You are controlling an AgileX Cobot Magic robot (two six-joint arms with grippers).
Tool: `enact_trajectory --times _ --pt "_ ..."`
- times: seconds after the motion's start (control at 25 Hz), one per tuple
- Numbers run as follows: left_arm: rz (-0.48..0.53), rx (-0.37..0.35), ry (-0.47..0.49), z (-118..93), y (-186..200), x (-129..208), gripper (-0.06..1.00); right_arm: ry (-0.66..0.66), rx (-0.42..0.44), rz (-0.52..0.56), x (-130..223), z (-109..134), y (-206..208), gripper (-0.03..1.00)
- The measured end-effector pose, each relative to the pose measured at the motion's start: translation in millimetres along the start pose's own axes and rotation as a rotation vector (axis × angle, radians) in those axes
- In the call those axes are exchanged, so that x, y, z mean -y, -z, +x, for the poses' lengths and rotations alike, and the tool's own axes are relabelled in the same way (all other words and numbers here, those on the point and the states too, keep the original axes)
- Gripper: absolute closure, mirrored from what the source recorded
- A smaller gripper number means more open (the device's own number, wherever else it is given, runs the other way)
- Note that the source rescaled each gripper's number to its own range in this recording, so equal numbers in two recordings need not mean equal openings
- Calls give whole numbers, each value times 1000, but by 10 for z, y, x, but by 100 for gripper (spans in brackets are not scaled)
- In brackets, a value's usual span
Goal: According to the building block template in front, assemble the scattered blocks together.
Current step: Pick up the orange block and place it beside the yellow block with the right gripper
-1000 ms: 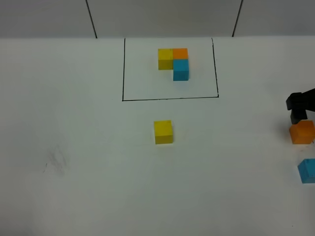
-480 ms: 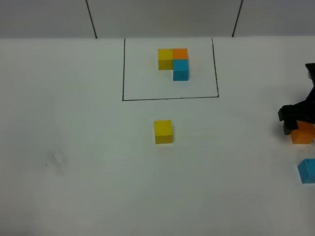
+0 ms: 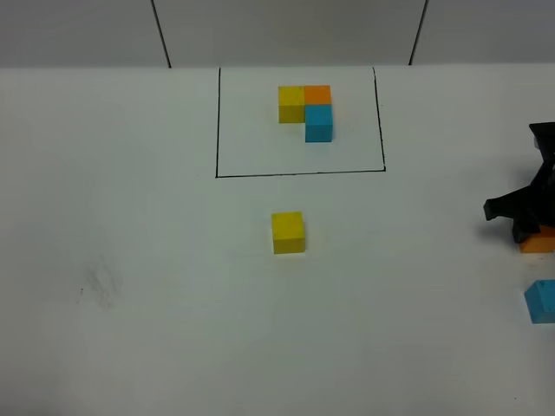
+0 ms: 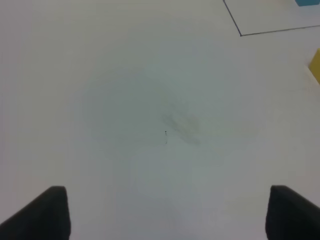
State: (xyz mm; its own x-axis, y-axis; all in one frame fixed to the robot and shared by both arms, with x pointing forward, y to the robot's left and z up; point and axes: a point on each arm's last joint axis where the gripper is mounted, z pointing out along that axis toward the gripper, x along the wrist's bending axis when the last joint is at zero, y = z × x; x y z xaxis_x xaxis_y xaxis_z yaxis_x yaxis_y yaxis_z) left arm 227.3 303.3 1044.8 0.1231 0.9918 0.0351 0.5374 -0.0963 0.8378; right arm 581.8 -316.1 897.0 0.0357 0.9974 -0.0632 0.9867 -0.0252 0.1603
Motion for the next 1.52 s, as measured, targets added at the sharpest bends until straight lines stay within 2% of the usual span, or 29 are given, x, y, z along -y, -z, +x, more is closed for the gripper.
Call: enact_trajectory --times 0.08,0.2,0.32,0.44,0.6,0.84,1.16,1.52 --pt "0 0 0 0 0 0 27 34 2 -17 -9 31 64 70" --pt "0 0 0 0 0 0 27 192 3 -96 -40 218 323 70" --pt "0 0 0 0 0 0 27 412 -8 -173 -89 531 568 70" --pt "0 0 0 0 0 0 27 634 -35 -203 -133 905 688 70" --pt "0 0 0 0 0 0 27 886 -52 -179 -216 1338 720 70" --pt "0 0 0 0 0 0 28 1163 -70 -69 -281 1849 614 70" --pt "0 0 0 0 0 0 28 1409 -90 -62 -305 2354 547 70" --pt "0 0 0 0 0 0 28 1534 -136 -49 -231 2600 486 70"
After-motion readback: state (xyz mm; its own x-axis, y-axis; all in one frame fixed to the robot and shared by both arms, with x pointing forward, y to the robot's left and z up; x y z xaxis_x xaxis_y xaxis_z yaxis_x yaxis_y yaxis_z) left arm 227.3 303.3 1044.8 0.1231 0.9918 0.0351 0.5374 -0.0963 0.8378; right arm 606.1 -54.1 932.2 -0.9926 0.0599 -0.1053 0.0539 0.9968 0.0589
